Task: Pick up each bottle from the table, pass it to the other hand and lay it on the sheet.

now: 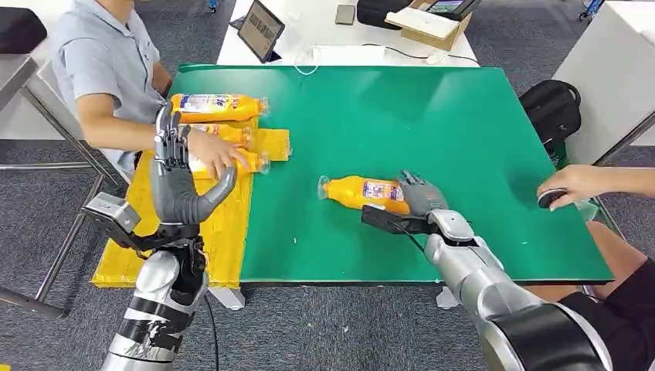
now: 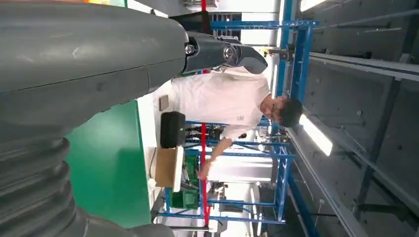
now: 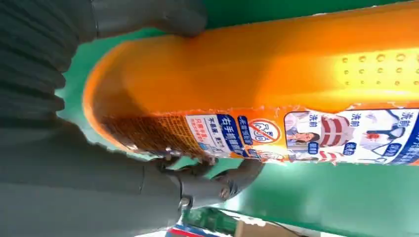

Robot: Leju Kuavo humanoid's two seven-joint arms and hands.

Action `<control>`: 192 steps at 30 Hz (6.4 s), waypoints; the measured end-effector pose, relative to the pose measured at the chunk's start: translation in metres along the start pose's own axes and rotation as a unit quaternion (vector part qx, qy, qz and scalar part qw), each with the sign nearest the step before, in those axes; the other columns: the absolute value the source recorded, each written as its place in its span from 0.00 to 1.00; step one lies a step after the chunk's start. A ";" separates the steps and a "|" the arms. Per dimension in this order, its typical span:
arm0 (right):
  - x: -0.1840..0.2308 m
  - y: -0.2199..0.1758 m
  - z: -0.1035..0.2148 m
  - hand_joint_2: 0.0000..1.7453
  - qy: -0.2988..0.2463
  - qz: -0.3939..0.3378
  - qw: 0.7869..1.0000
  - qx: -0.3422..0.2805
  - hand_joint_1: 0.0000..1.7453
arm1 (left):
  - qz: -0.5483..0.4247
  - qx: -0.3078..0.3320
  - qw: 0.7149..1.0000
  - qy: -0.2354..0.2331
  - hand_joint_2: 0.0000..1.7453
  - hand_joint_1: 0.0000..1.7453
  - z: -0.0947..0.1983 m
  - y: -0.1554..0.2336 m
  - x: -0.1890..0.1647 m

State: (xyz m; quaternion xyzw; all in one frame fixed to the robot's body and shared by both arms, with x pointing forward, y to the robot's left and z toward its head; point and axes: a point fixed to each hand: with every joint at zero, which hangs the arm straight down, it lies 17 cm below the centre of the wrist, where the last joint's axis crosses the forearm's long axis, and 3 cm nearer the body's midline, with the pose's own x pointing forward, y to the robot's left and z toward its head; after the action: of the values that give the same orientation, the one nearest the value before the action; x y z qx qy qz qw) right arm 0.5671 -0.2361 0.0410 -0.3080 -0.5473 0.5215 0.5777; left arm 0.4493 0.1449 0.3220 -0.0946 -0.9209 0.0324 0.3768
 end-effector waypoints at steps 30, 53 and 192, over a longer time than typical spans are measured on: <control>0.038 0.011 0.014 1.00 -0.120 -0.034 0.992 -0.016 1.00 | 0.023 -0.001 1.000 0.016 1.00 0.00 0.002 -0.002 -0.010; 0.063 0.011 0.038 1.00 -0.155 -0.142 0.970 -0.117 1.00 | 0.022 0.135 0.986 0.097 1.00 0.00 0.037 0.059 -0.050; 0.234 -0.092 0.100 0.00 -0.325 -0.333 0.836 -0.290 0.00 | 0.339 -0.041 0.911 0.231 1.00 0.79 0.075 -0.099 -0.086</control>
State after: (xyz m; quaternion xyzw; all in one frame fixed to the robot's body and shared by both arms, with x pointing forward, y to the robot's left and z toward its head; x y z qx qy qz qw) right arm 0.4630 -0.0624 0.2198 -0.0737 -0.8992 0.1851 0.3896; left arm 0.4414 0.0316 0.2223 -0.4210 -0.7214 0.0978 0.5411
